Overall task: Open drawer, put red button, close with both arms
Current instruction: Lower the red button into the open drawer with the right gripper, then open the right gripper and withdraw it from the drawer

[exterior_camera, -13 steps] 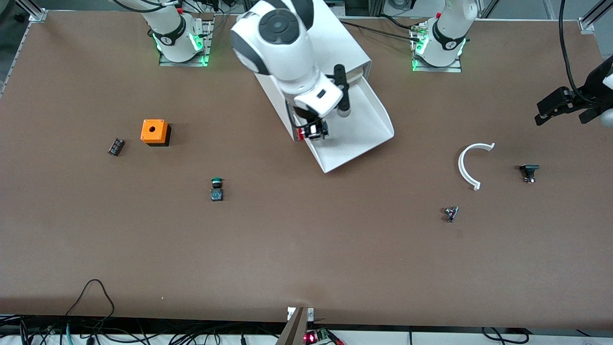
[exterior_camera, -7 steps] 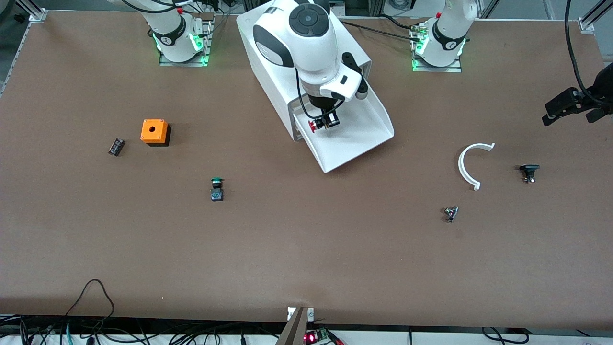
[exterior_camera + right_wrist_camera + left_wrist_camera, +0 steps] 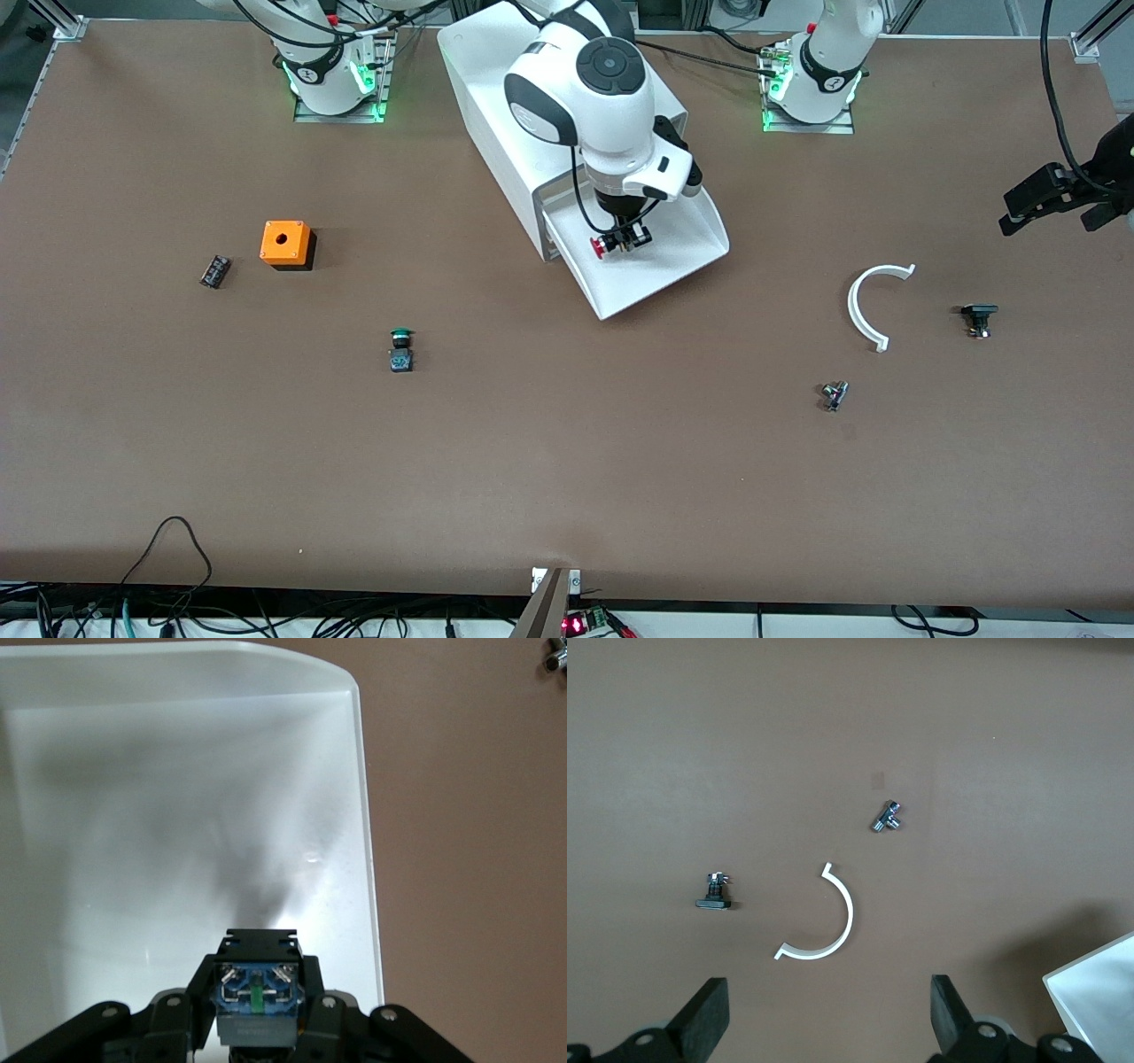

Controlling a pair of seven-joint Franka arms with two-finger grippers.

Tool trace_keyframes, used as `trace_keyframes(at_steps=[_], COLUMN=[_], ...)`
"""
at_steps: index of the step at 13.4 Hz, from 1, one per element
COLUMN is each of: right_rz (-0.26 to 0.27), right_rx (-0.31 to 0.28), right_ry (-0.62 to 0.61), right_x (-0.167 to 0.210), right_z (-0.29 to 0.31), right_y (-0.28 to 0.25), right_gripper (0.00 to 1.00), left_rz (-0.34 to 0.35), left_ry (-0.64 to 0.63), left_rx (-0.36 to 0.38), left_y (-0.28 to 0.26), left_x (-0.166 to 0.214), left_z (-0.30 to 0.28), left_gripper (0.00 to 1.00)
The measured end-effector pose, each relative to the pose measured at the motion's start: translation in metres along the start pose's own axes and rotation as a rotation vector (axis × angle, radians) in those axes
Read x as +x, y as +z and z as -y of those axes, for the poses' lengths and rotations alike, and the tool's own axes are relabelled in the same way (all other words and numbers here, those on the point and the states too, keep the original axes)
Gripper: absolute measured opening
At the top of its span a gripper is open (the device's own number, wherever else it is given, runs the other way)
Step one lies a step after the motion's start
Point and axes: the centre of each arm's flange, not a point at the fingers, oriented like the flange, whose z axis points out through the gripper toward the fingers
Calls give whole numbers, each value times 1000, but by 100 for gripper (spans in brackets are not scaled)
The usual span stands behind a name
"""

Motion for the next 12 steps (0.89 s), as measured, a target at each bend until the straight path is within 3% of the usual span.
trace_keyframes(at_steps=[11,12], right_rz=[46,51], right_rx=[78,85], right_ry=[-38,-29], right_x=[23,23], right_z=[22,25], right_y=[57,60], right_gripper=[41,45], left_rz=[5,5], left_ry=[2,5], left_rx=[0,0], left_y=[2,2], left_x=[0,0], left_z=[0,0], left_gripper=[100,100])
